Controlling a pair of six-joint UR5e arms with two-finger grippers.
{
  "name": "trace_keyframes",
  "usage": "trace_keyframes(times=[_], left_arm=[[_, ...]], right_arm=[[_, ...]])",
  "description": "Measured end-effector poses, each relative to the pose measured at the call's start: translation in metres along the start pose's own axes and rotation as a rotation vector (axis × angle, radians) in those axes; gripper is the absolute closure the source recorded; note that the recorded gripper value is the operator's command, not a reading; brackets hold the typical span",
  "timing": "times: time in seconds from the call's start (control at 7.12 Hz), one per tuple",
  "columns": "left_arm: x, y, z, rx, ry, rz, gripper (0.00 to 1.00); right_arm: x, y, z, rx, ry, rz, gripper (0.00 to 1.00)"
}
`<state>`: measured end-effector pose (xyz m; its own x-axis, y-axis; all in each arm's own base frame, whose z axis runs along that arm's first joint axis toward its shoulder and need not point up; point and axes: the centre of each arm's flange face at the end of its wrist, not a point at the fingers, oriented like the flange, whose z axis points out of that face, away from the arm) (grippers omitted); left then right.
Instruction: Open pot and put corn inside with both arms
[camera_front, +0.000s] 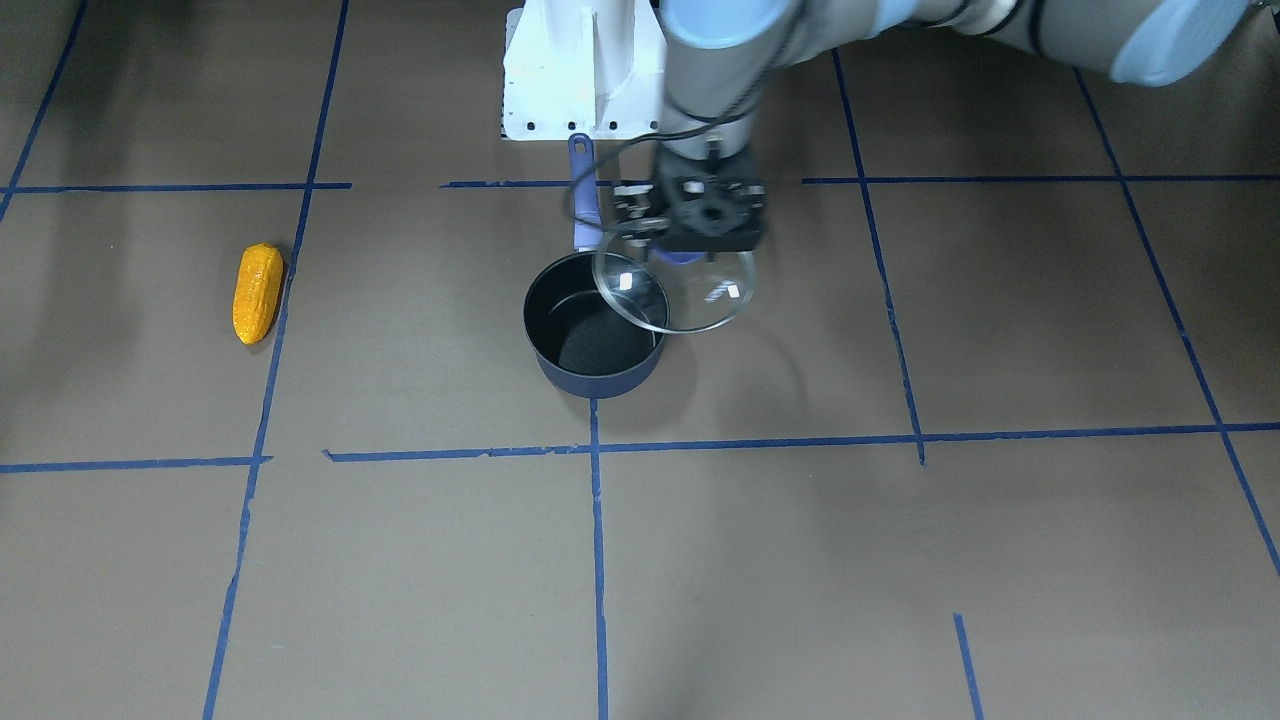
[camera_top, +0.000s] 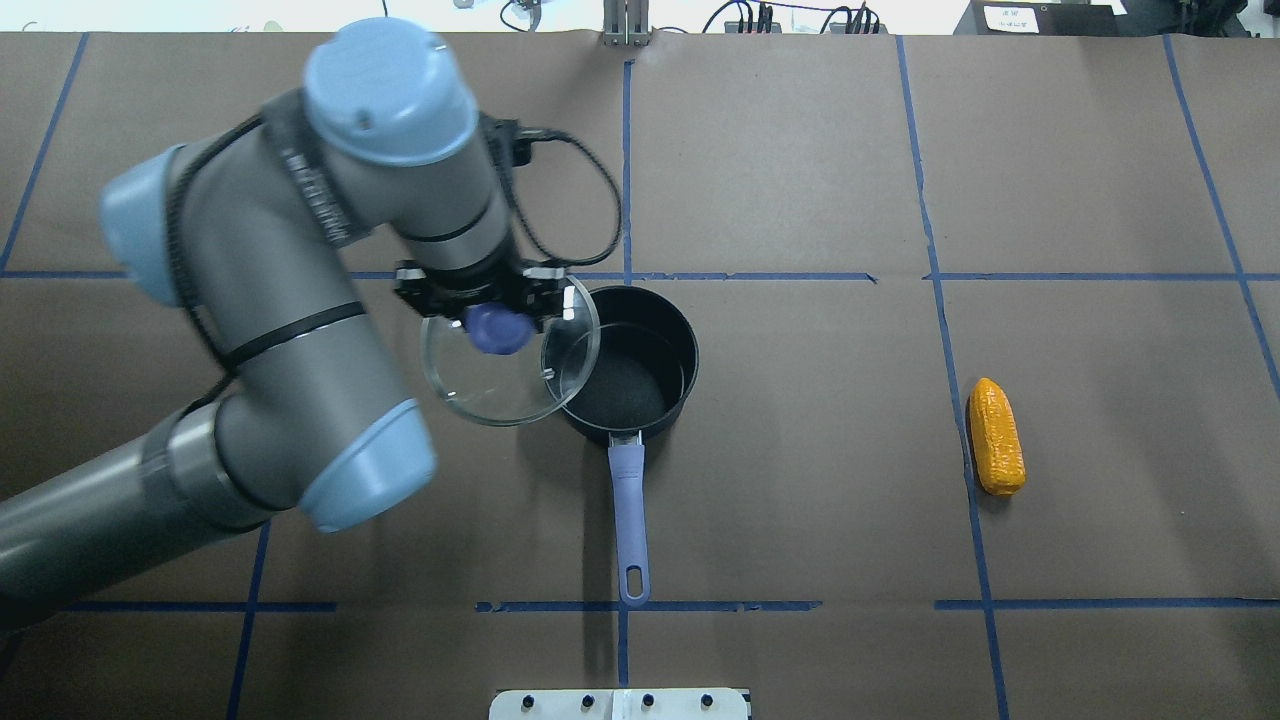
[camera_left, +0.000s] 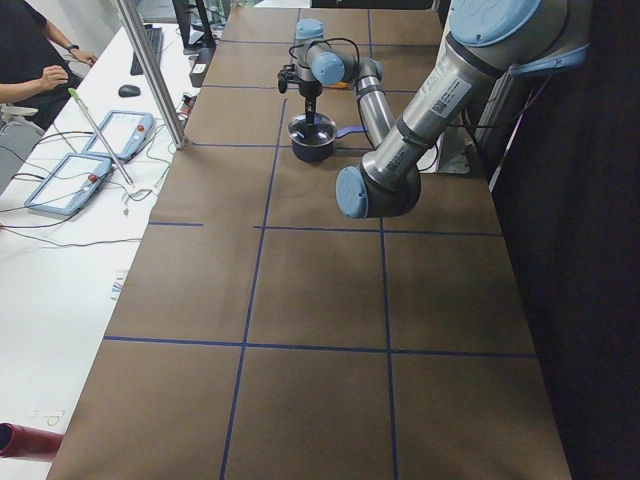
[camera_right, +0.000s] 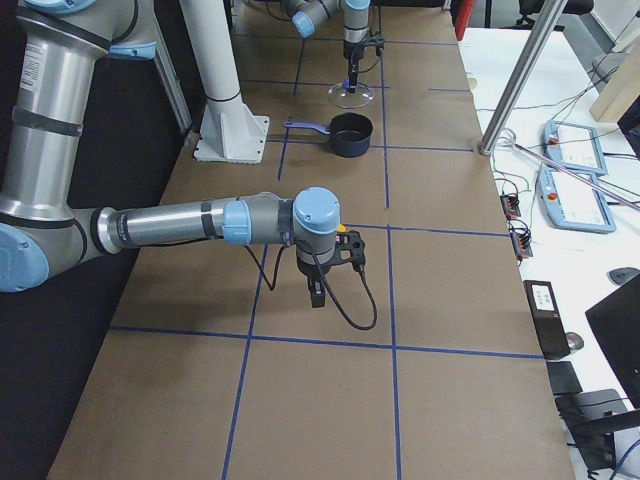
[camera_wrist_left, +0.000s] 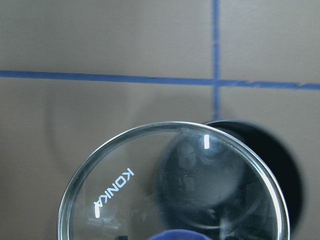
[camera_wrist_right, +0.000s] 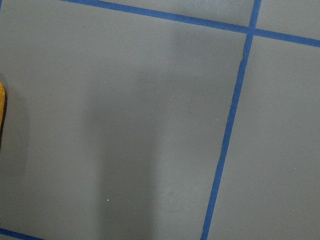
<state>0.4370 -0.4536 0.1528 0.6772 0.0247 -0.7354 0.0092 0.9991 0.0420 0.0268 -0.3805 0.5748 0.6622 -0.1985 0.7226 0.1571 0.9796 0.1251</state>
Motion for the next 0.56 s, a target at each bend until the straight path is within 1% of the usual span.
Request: trace_keyframes(times=[0.14, 0.28, 0.42, 0.56], left_arm=[[-0.04, 0.01, 0.016, -0.01, -0.02, 0.017, 0.96], [-0.068, 0.013, 0.042, -0.023, -0.036, -0.005, 0.96], [-0.079, 0.01, 0.074, -0.025, -0.028, -0.052, 0.96], [-0.085, 0.005, 0.103, -0.019, -0.004, -0.082, 0.96]], right_arm=[[-0.001, 0.0, 0.0, -0.001, -0.001, 0.0, 0.0], [-0.001, 0.0, 0.001, -0.002, -0.003, -0.001, 0.0], [-0.002, -0.001, 0.001, -0.002, -0.009, -0.003, 0.0], [-0.003, -0.001, 0.001, -0.002, -0.015, -0.003, 0.0]])
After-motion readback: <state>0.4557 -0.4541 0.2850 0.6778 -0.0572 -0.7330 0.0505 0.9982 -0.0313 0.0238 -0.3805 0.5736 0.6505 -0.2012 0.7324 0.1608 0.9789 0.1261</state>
